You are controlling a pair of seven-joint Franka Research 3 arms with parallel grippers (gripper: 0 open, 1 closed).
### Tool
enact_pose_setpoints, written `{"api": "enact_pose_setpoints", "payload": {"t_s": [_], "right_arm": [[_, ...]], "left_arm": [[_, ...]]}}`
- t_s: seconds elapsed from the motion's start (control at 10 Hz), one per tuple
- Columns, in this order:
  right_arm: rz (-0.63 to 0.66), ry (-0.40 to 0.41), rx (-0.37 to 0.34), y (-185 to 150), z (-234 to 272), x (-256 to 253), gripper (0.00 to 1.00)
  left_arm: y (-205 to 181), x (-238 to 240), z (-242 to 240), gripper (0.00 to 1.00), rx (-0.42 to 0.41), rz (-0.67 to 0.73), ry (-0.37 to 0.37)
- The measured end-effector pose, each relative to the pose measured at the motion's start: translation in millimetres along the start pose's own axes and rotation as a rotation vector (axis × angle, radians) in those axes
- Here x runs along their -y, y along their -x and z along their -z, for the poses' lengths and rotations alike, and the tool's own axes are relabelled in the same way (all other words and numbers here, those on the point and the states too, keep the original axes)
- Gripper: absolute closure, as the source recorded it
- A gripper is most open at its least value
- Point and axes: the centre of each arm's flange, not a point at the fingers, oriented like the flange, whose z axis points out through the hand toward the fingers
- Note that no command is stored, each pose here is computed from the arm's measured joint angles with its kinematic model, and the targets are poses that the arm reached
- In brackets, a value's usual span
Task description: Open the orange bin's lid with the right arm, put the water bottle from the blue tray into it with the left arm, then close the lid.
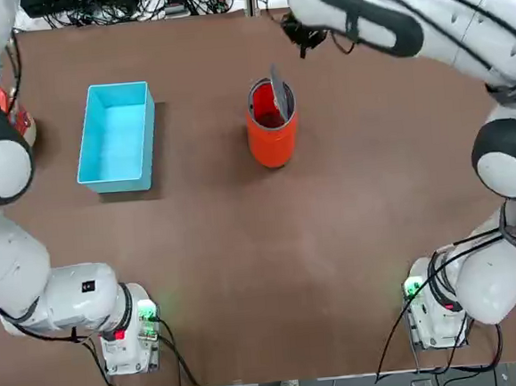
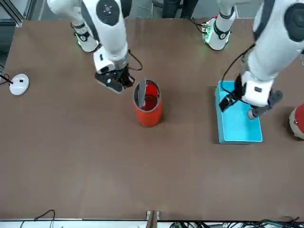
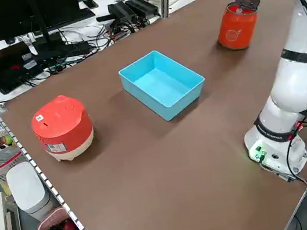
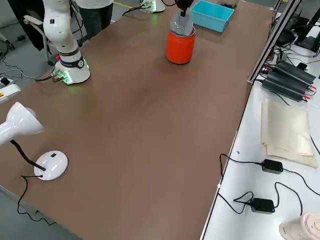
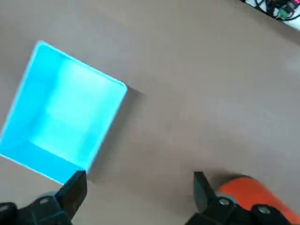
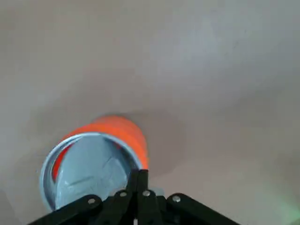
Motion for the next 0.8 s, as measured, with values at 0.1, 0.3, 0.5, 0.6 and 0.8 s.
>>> {"api": "enact_pose_setpoints", "payload": {"t_s": [0.1,0.3,0.5,0.6,0.8], "right_arm": [[-0.002,-0.005,-0.002,10.1,-7.7,7.9,0.99],[-0.013,-0.018,-0.007,28.5,-22.0,25.4,0.99],[-0.025,-0.028,-0.014,46.3,-40.7,43.2,0.99],[-0.025,-0.028,-0.018,52.7,-51.5,50.5,0.99],[-0.033,-0.032,-0.028,58.6,-68.2,60.6,0.99]], "left_arm": [[-8.8,13.9,-1.5,0.0,0.004,-0.089,-0.006],[-26.0,50.7,-5.0,0.0,0.027,-0.188,0.002],[-38.1,90.9,-14.2,0.0,0.037,-0.235,0.028],[-34.6,92.3,-21.1,0.0,0.019,-0.243,0.03],[-20.3,81.6,-32.4,0.0,0.015,-0.267,0.025]]}}
